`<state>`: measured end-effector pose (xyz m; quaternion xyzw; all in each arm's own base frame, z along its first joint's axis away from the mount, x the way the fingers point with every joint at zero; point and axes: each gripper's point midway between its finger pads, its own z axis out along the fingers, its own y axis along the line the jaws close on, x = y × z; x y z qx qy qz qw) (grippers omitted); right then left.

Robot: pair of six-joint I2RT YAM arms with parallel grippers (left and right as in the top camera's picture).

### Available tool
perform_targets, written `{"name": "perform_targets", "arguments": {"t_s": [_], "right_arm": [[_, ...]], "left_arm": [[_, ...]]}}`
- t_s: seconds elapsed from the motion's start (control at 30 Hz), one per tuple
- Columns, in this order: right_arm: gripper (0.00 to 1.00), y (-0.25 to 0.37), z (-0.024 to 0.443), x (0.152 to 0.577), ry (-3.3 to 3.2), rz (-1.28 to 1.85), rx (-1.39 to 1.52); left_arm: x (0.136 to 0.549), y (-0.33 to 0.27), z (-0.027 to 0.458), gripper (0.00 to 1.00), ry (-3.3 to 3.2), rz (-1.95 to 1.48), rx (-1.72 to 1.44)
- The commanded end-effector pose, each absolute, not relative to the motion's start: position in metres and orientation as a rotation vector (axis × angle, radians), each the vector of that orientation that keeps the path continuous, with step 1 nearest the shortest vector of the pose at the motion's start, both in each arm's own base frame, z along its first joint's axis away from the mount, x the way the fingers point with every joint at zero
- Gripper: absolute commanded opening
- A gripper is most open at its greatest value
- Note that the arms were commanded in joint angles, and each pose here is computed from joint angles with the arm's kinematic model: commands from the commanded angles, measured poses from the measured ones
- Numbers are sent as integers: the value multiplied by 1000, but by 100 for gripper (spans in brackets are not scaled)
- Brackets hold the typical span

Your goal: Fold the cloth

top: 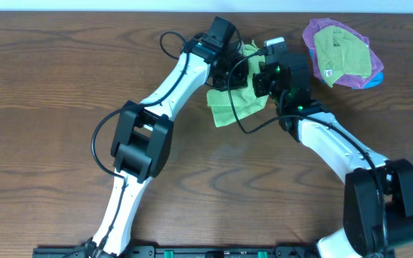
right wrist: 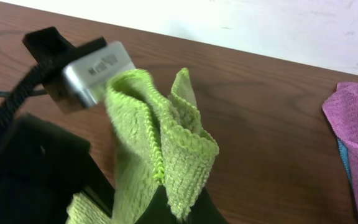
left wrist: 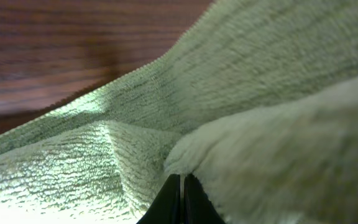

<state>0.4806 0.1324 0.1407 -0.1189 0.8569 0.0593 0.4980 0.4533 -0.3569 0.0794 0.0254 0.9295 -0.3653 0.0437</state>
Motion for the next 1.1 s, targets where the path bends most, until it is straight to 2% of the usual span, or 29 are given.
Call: {"name": "perform_targets", "arguments": {"t_s": [0.0, 0.17, 0.47, 1.07], "right_arm": [[1, 126, 148, 484, 2063, 140, -255], [1, 129, 139, 478, 2104, 165, -278], [1, 138, 127, 467, 2159, 227, -323], [1, 203, 98, 430, 2221, 309, -584]], "left_arm": [[452, -361, 69, 6, 2852, -1088, 72], [458, -355, 66, 6, 2842, -1028, 76], [478, -305, 63, 6, 2861, -1025, -9], [506, -256, 84, 6, 2794, -1059, -102]]}}
